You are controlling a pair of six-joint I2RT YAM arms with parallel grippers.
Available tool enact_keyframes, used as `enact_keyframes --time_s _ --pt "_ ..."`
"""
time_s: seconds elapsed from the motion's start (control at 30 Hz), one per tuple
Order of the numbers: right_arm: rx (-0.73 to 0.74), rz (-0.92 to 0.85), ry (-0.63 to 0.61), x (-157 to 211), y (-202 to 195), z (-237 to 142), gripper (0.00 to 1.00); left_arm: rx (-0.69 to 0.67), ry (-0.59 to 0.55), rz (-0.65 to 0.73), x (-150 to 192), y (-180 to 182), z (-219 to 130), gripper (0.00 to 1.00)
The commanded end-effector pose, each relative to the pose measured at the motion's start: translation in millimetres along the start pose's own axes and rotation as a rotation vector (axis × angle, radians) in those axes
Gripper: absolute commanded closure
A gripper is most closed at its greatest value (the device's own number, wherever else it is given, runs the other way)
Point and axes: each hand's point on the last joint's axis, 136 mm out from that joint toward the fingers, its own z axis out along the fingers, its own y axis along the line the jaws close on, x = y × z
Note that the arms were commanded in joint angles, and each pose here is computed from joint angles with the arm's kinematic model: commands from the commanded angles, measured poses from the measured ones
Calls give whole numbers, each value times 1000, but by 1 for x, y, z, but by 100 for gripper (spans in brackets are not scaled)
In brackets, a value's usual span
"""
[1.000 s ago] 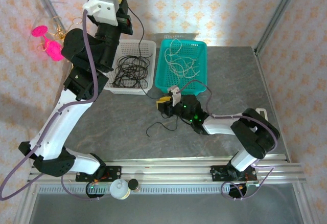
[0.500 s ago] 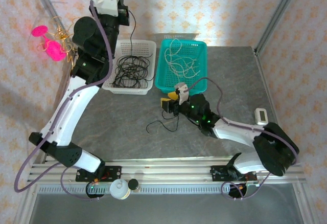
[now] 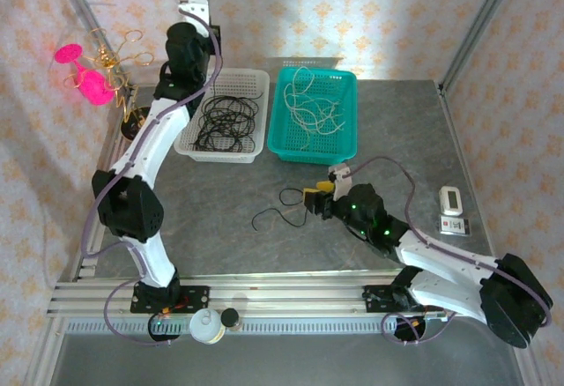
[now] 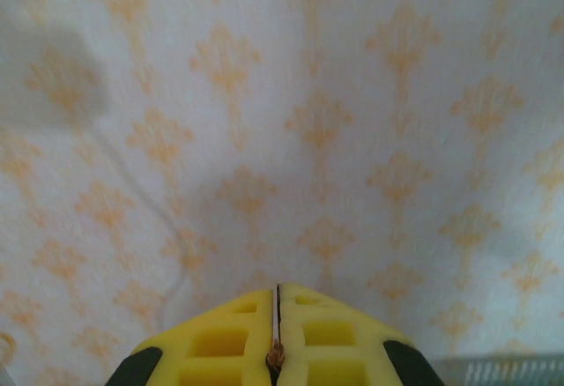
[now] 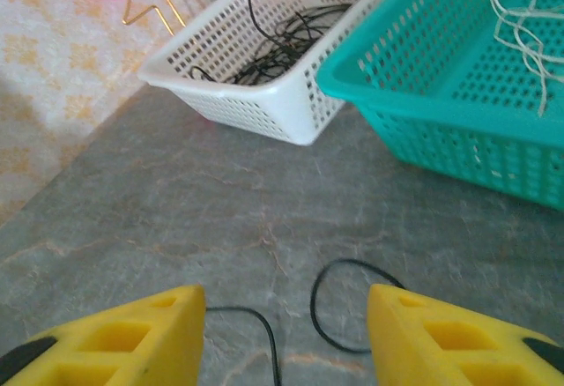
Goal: Untangle the cables
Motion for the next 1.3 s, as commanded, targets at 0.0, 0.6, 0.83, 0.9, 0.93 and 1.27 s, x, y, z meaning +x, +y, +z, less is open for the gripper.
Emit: enact_keyframes --time_s 0.0,0.6,0.83,0.9,0.93,1.27 --pt "46 35 11 7 -9 -4 48 21 11 -71 27 -6 9 100" --pt "163 110 286 57 -28 19 48 -16 371 -185 154 -3 -45 18" --pt "187 117 243 50 -32 19 48 -9 455 -197 157 -9 -134 19" --pt "197 119 233 48 -34 19 48 29 485 -243 170 -20 -169 23" --pt "205 121 228 48 -35 19 48 50 500 -270 179 -25 -184 24" --pt "250 118 154 39 -45 15 47 169 803 -585 299 -97 -309 35"
